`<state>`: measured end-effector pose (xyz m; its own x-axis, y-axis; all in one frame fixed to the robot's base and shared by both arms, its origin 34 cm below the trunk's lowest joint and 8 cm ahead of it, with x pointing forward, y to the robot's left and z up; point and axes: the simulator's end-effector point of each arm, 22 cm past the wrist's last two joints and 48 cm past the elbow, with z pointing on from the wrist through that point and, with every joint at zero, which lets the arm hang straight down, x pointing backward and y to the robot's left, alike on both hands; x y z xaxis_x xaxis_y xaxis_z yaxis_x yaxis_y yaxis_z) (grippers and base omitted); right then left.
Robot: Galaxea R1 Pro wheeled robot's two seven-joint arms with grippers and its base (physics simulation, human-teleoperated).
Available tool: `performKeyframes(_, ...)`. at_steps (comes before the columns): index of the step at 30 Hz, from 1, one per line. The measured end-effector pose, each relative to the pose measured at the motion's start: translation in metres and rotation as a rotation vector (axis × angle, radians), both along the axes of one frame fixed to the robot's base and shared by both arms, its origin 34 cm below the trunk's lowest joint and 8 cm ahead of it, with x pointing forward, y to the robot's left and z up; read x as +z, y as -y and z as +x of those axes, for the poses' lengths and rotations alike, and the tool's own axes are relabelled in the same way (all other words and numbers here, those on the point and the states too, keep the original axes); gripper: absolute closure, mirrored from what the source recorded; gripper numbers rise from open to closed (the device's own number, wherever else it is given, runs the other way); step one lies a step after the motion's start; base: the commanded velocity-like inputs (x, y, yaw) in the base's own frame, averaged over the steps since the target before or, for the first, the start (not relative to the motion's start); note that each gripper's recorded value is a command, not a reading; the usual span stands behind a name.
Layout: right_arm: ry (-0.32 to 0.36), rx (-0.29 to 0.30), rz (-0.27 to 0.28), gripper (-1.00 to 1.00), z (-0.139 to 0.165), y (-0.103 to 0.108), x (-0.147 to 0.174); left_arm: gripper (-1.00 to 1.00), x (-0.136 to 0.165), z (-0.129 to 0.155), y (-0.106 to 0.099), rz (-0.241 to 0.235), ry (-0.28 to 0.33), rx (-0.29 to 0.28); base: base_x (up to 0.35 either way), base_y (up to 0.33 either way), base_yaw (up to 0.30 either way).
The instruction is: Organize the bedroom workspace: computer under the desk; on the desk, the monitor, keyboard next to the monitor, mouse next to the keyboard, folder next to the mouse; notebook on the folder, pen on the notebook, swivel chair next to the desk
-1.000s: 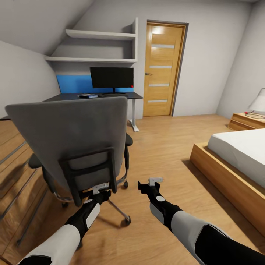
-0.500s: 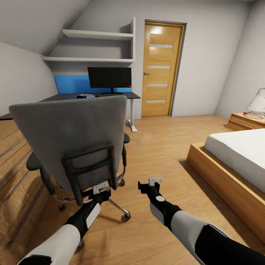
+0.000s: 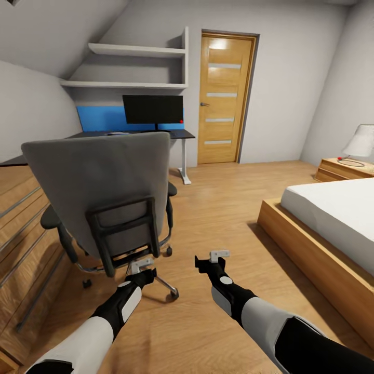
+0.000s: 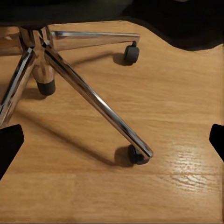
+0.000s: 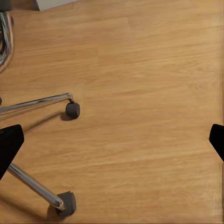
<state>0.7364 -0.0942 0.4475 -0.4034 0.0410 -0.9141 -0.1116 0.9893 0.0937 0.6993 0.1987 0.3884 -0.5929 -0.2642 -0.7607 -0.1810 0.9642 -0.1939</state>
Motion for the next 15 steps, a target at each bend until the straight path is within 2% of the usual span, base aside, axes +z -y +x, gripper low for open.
performKeyframes(3, 0.000, 0.000, 0.000, -1.00, 0.0000, 0.0000, -0.0002, -1.00, -0.0002, 0.0000, 0.0000, 0.000, 0.000, 0.000, -0.152, -0.106, 0.000)
performKeyframes(10, 0.000, 0.000, 0.000, -1.00, 0.0000, 0.0000, -0.0003, -1.00, -0.0003, 0.0001, -0.0002, 0.000, 0.000, 0.001, -0.252, -0.092, 0.000)
performKeyframes(15, 0.000, -0.001, 0.001, -1.00, 0.0000, 0.0001, 0.0001, -1.00, -0.0006, -0.0002, -0.0050, 0.005, -0.001, 0.008, -0.073, -0.023, 0.000)
